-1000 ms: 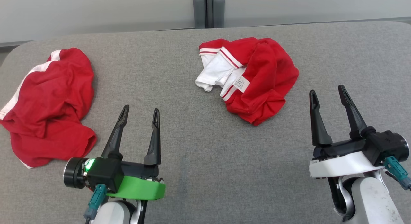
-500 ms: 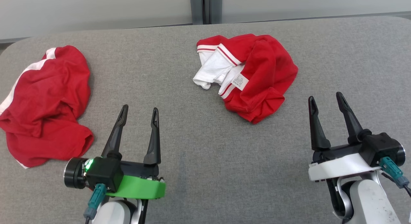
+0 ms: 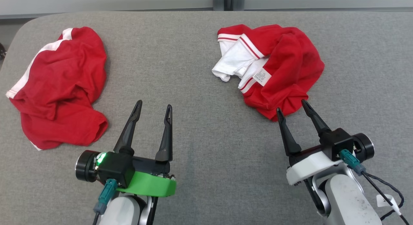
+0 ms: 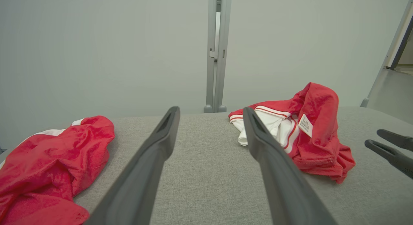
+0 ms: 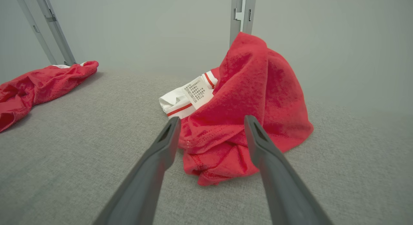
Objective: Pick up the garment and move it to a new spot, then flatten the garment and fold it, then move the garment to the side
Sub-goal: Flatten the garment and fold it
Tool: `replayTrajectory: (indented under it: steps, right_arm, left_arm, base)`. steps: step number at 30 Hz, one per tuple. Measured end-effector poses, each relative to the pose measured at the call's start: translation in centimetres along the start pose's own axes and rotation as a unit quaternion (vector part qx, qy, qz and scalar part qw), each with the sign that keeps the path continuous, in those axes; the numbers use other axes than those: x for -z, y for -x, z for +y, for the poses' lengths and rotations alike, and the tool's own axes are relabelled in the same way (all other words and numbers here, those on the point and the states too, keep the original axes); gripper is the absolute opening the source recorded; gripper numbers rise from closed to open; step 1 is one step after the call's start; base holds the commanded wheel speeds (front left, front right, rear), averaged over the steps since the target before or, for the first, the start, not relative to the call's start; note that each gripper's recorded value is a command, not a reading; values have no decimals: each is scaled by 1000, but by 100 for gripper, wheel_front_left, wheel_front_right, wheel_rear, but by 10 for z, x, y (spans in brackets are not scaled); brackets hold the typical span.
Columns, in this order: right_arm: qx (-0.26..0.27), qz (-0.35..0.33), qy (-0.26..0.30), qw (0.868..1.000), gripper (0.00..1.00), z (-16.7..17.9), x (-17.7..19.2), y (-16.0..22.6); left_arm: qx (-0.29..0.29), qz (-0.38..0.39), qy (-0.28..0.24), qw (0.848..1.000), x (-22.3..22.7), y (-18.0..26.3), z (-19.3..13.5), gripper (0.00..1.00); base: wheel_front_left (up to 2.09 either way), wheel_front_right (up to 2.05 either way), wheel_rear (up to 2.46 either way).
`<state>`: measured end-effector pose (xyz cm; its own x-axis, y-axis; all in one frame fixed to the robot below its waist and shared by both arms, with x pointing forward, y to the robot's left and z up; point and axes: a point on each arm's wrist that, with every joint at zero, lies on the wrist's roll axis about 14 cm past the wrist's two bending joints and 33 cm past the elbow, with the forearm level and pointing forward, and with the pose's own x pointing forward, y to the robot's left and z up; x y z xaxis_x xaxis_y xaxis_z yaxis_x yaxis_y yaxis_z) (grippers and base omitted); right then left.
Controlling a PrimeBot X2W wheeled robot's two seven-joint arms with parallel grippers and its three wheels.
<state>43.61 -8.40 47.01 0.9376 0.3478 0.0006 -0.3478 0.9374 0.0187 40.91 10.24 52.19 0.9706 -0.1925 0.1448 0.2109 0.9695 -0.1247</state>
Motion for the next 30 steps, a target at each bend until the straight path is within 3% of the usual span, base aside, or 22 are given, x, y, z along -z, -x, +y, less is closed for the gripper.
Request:
replayTrajectory:
  steps: [14,15,16,17,23,30]
  right_arm:
    - [-43,65,10,997,100,15,51,-39]
    - [-41,67,7,997,53,15,53,-41]
    - [-42,68,5,997,21,15,54,-43]
    - [-41,68,4,997,0,16,54,-44]
    - [-49,40,-3,998,0,25,35,-49]
    - [-96,-49,-13,994,0,61,-30,-52]
  left_arm:
    - [-57,9,-10,998,2,10,34,100]
    - [-60,10,-11,998,2,11,36,100]
    - [-64,11,-12,998,3,12,38,100]
    - [-68,12,-13,998,3,13,40,100]
    - [-72,11,-15,997,0,17,41,100]
    - [-63,-4,-13,998,-12,21,32,100]
  base:
    - [0,0,0]
    - [0,0,0]
    - [0,0,0]
    - [0,0,0]
    - [0,0,0]
    - [0,0,0]
